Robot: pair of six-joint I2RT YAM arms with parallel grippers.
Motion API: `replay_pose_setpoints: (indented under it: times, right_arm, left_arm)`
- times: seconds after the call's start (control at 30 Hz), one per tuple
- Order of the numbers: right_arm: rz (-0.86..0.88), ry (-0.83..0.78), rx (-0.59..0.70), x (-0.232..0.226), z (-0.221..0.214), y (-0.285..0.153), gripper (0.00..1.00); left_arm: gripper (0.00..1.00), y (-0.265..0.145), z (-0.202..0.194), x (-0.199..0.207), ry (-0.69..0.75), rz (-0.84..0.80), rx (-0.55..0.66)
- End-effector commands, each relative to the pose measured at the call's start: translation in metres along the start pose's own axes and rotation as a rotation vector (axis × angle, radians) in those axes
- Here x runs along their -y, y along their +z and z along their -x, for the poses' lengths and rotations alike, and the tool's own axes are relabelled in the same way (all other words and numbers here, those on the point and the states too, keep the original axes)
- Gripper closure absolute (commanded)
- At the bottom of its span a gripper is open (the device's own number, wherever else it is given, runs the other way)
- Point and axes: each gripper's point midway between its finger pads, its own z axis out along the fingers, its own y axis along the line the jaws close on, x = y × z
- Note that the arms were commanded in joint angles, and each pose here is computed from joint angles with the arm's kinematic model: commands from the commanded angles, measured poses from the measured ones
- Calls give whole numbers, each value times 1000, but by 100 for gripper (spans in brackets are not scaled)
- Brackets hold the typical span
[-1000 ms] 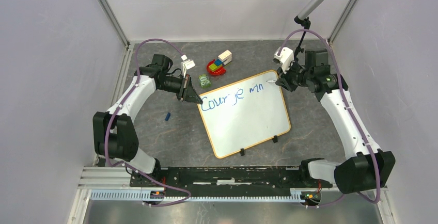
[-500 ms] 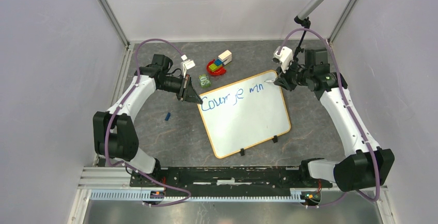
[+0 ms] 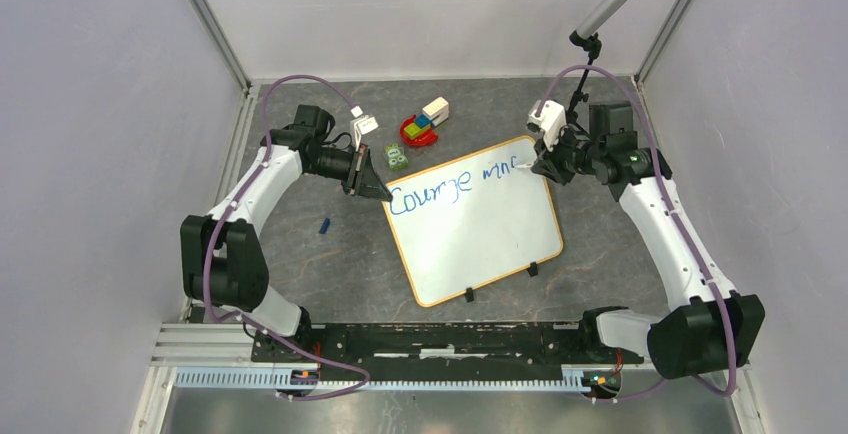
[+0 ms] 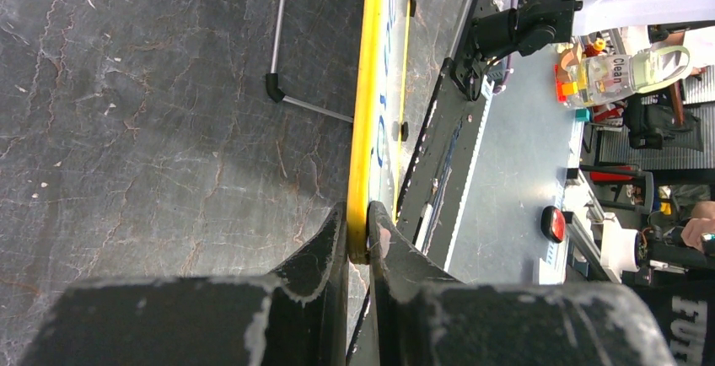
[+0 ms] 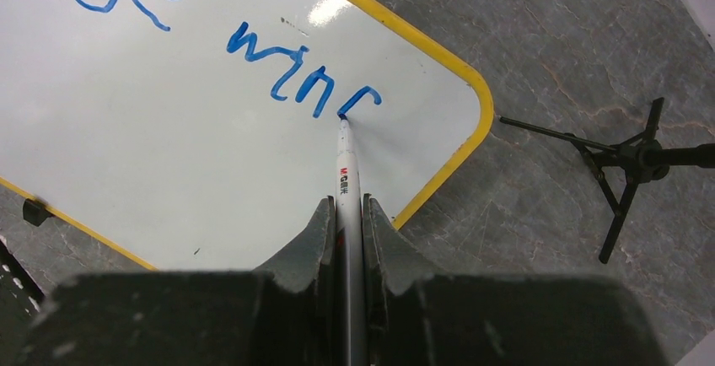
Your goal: Write a sentence on the whiteboard
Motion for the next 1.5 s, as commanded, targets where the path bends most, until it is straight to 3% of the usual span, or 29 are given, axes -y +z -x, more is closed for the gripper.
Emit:
replay_pose_setpoints:
  times: [0.0, 0.4, 0.97, 1.1, 1.3, 1.47]
  right_arm:
    - [-71, -2, -54, 15, -14, -6, 100]
    - [44, 14, -56, -14, -23, -3, 100]
    - [75, -68, 35, -22, 31, -8, 100]
    - [90, -95, 45, -28, 34, -17, 100]
    - [212, -110, 42, -65, 28, -12, 100]
    - [290, -147, 62, -103, 32, -3, 100]
  left_arm:
    - [98, 1, 4, -4, 42, 21, -6]
    - [98, 2, 4, -5, 36, 18, -8]
    - [97, 2, 5, -5, 37, 20, -6]
    - [88, 1, 7, -4, 37, 20, -2]
    - [63, -6, 12, 3, 58, 40, 19]
    - [49, -18, 11, 4, 43, 53, 49]
